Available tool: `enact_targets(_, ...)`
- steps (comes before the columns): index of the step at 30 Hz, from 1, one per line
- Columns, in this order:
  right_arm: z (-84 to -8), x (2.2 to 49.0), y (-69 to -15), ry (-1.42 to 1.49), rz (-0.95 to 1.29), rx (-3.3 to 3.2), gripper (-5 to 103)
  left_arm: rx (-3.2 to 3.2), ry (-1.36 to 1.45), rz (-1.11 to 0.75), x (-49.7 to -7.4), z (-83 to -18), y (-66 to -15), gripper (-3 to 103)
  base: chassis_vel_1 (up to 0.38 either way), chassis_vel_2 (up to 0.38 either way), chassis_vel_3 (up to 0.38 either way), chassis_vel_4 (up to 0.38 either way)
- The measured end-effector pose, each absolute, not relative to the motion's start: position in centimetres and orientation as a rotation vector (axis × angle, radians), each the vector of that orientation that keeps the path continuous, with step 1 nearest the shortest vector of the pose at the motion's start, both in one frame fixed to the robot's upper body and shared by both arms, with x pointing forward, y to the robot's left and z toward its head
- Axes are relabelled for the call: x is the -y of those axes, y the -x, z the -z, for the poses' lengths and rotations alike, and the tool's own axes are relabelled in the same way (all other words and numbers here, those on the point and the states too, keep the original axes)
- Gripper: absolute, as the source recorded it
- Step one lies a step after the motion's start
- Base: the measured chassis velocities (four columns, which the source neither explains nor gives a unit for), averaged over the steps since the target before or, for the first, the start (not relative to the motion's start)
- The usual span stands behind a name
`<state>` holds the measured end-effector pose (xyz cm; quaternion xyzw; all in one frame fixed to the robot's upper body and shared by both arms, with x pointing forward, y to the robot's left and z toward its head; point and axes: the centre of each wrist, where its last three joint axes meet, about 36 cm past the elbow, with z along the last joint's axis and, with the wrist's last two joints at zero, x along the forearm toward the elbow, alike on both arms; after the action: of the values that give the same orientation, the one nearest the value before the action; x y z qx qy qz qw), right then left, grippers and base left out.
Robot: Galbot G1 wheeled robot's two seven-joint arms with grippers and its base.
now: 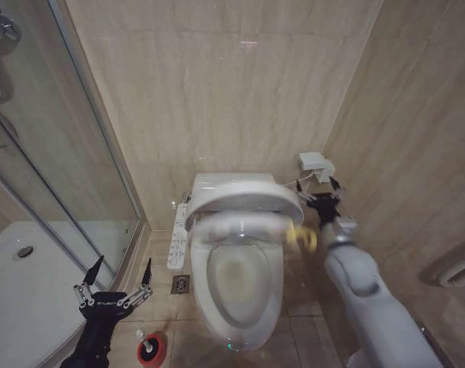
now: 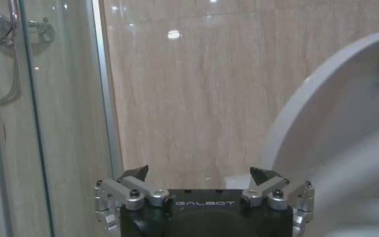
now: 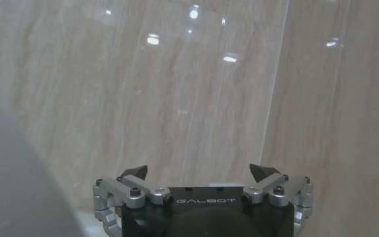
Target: Open the toilet lid, clean the toilet bowl with a toilet brush, close the toilet lid, and flush.
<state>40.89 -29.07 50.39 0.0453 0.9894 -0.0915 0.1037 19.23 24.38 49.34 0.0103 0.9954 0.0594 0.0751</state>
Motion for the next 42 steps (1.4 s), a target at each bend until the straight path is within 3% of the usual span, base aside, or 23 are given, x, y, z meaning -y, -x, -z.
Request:
enact_targets(25,-54.0,26.6,-25.2,0.069,-0.245,-3.188,100,-2.986,-0.030,-0.178,-24.4,-49.3,-19.2,100,0.000,0.000,0.000,0.000)
enact_targets(33,-52.7,25.9,-23.8,0.113,-0.241,-3.230,100,-2.986,-0.031,-0.178,-24.4,-49.3,-19.2,100,0.000,0.000,0.000,0.000)
enact_targets(42,-52.8,26.3,-24.0,0.050,-0.084,-3.142,100,-2.986,-0.031,-0.178,-24.4,-49.3,-19.2,100,0.000,0.000,0.000,0.000)
